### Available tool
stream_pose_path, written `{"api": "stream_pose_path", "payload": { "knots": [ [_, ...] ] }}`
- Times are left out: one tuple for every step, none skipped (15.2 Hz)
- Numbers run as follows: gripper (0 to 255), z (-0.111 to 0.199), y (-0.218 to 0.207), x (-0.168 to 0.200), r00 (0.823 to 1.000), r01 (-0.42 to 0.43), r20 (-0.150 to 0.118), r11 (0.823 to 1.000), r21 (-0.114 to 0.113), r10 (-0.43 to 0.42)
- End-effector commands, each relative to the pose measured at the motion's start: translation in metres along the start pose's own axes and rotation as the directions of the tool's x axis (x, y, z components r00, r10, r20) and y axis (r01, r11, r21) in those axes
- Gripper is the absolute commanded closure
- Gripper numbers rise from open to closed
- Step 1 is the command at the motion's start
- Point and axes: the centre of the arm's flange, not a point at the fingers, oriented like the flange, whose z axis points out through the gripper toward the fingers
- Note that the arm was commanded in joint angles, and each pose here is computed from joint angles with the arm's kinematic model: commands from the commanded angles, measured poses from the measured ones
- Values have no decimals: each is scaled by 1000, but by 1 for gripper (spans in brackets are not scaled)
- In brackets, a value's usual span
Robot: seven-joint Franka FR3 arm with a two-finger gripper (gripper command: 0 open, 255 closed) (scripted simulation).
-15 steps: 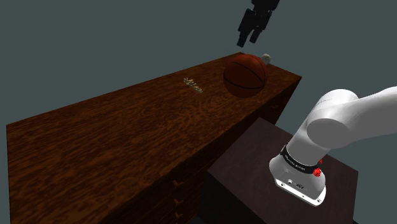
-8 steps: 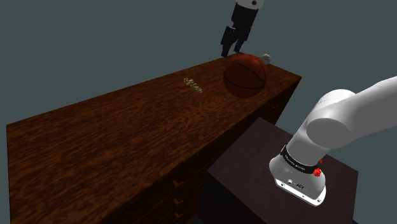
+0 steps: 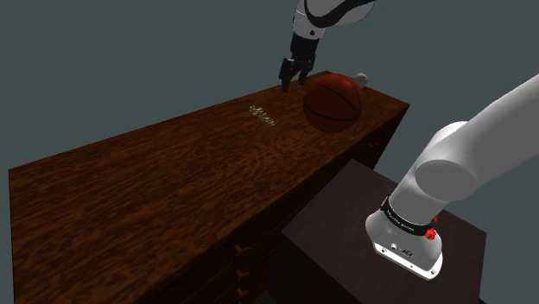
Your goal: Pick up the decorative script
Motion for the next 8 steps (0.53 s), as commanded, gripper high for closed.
{"api": "stream_pose_path", "payload": {
  "knots": [
    [0, 21, 7, 16, 1000, 3, 4, 1000, -5, -3],
    [0, 31, 10, 25, 1000, 4, 7, 1000, -7, -4],
    [0, 41, 12, 33, 1000, 5, 9, 1000, -10, -5],
    [0, 52, 15, 41, 1000, 6, 12, 1000, -12, -6],
    [0, 62, 17, 49, 1000, 7, 15, 1000, -15, -7],
    [0, 72, 20, 57, 1000, 8, 18, 1000, -17, -8],
    [0, 82, 23, 66, 1000, 9, 20, 1000, -19, -9],
    [0, 93, 25, 74, 1000, 10, 23, 1000, -22, -10]
  ]
}}
